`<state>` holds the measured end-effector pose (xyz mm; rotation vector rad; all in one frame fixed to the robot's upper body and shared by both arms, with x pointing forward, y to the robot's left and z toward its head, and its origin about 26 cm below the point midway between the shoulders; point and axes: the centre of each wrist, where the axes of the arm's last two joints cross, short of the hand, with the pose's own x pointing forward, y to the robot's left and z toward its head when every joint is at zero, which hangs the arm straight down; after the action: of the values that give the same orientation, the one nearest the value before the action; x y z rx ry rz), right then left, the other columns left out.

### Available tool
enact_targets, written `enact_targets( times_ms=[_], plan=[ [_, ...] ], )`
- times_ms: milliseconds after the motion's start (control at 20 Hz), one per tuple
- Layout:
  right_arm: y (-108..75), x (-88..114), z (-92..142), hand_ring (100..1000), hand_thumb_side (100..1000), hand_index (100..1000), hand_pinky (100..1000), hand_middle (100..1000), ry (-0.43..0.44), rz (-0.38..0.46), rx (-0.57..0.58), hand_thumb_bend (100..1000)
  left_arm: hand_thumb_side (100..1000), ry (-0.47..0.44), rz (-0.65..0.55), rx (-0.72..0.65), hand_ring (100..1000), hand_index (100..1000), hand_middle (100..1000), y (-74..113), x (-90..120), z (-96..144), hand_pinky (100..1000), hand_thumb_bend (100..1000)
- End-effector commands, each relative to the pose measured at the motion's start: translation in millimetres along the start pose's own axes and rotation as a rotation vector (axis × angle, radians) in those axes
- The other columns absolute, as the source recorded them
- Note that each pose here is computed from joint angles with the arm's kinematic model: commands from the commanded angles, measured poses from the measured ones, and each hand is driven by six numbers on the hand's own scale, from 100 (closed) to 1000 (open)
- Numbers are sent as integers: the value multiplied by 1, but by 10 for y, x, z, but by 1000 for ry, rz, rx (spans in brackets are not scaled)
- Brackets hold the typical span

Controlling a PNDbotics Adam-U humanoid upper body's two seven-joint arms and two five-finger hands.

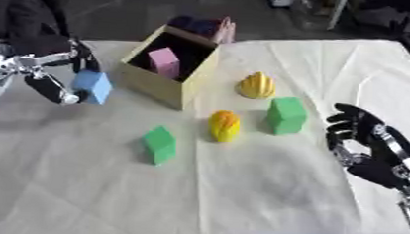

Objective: Pick up objects on the table and place them in the box.

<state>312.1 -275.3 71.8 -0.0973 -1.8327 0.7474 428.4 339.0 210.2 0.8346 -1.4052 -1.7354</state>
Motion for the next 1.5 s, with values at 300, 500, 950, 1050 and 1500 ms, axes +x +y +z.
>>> enact_targets(
  times_ms=[300,500,950,1050,1500],
  plan=[
    [-52,227,-235,741,321,923,698,736,-106,17,39,200,100,144,-29,290,586,677,578,789,42,-186,715,395],
    [-66,278,-287,741,323,922,698,736,-126,21,46,197,128,211,-38,347,610,704,607,870,33,-318,720,436],
    [-57,294,-308,740,325,922,698,735,-135,13,50,193,322,276,-106,248,710,793,722,506,5,-553,762,578],
    [-51,289,-305,740,325,922,698,736,-133,11,52,193,396,284,-112,229,737,815,750,476,16,-584,775,656],
    [-68,252,-271,740,329,923,699,736,-116,12,38,188,389,161,-146,347,708,784,719,711,125,-445,770,635]
  ],
)
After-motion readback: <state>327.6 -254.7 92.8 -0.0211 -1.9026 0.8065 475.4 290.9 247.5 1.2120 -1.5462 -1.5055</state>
